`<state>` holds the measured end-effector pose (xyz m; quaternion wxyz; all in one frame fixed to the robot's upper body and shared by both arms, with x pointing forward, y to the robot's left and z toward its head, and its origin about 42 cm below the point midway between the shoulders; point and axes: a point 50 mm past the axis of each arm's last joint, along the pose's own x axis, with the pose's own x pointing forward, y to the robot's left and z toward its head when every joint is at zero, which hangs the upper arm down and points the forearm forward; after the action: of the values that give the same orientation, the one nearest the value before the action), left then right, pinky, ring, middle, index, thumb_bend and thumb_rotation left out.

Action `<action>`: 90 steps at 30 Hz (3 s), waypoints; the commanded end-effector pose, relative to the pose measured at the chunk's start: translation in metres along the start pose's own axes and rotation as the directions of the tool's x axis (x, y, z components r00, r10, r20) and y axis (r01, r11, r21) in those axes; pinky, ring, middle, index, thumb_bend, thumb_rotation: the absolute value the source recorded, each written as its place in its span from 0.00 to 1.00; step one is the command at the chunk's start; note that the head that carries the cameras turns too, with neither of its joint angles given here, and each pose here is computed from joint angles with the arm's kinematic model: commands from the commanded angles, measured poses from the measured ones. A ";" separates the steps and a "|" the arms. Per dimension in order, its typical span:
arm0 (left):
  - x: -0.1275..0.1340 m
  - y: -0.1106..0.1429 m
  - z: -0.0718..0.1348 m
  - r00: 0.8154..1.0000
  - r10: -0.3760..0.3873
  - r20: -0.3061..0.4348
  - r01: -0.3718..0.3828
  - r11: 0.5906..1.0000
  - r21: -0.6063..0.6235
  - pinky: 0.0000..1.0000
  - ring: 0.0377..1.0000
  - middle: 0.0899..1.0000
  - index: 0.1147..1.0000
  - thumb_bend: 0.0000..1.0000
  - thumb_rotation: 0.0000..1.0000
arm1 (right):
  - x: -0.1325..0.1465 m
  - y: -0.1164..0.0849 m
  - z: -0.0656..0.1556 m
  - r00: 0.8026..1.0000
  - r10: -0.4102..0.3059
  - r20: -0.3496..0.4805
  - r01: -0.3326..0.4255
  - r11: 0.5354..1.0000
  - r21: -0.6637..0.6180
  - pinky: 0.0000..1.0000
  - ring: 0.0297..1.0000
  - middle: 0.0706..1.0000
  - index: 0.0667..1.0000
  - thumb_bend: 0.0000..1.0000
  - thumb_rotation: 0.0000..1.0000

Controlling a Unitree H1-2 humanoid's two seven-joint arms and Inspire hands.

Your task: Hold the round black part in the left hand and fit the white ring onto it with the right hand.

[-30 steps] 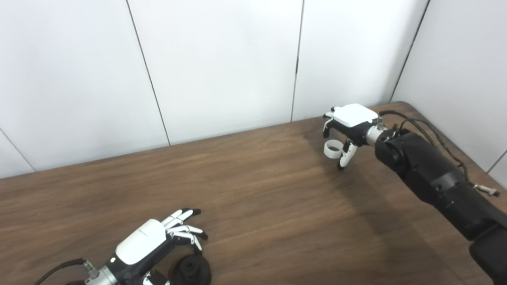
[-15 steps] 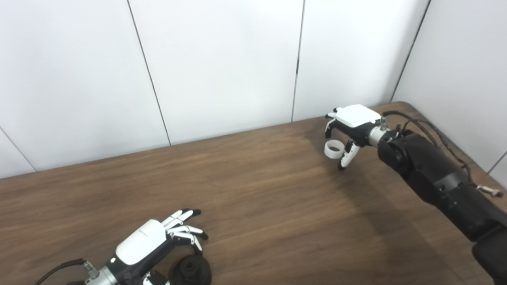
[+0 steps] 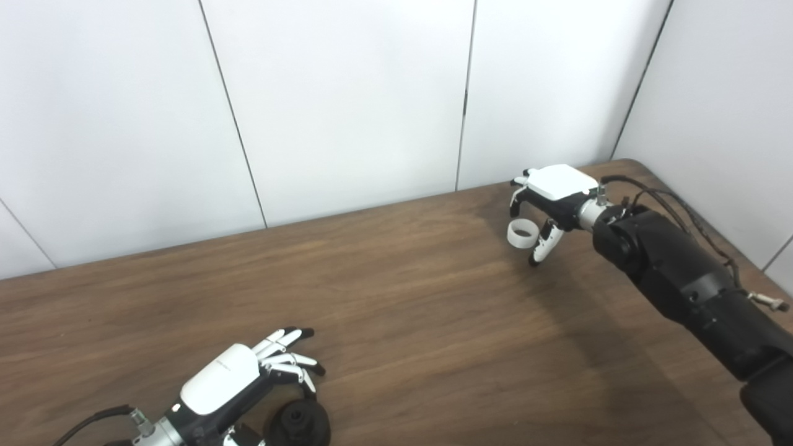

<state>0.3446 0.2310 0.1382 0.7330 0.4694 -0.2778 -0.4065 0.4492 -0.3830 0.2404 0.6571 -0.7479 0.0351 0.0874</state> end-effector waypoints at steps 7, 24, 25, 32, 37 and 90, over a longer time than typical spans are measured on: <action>-0.011 0.009 -0.007 0.999 -0.039 -0.018 0.040 0.999 0.036 1.00 0.99 0.75 0.41 0.52 0.06 | -0.002 -0.014 -0.011 0.999 -0.035 -0.017 0.035 0.999 -0.029 1.00 1.00 0.95 0.67 0.89 0.25; -0.015 0.012 -0.003 0.999 -0.032 -0.015 0.033 0.999 0.031 1.00 0.98 0.74 0.41 0.52 0.06 | 0.005 -0.006 -0.007 0.996 -0.085 -0.002 0.085 0.996 -0.033 1.00 1.00 0.79 0.45 0.53 0.14; -0.015 0.012 -0.004 0.999 -0.034 -0.016 0.035 0.999 0.031 1.00 0.98 0.74 0.41 0.52 0.06 | 0.005 -0.007 -0.007 0.996 -0.087 -0.003 0.086 0.996 -0.031 1.00 1.00 0.79 0.45 0.53 0.14; -0.017 0.015 -0.004 0.999 -0.046 -0.024 0.047 0.999 0.023 1.00 0.99 0.75 0.41 0.52 0.06 | 0.005 -0.009 -0.008 0.997 -0.080 -0.001 0.080 0.997 -0.017 1.00 1.00 0.78 0.44 0.53 0.14; -0.018 0.016 -0.006 0.998 -0.046 -0.031 0.047 0.999 0.023 1.00 0.99 0.75 0.41 0.52 0.06 | 0.003 -0.011 -0.009 0.996 -0.093 0.012 0.093 0.996 -0.008 1.00 1.00 0.78 0.44 0.53 0.14; 0.030 -0.006 -0.011 1.000 -0.020 -0.024 0.021 0.999 0.049 1.00 0.95 0.72 0.41 0.52 0.06 | -0.076 -0.136 0.196 0.581 -0.348 0.736 0.347 0.924 0.162 1.00 1.00 0.74 0.44 0.53 0.14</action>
<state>0.3654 0.2105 0.1325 0.7374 0.4738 -0.2834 -0.3892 0.3847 -0.1872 0.3319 0.6309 -0.6430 -0.3374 0.2735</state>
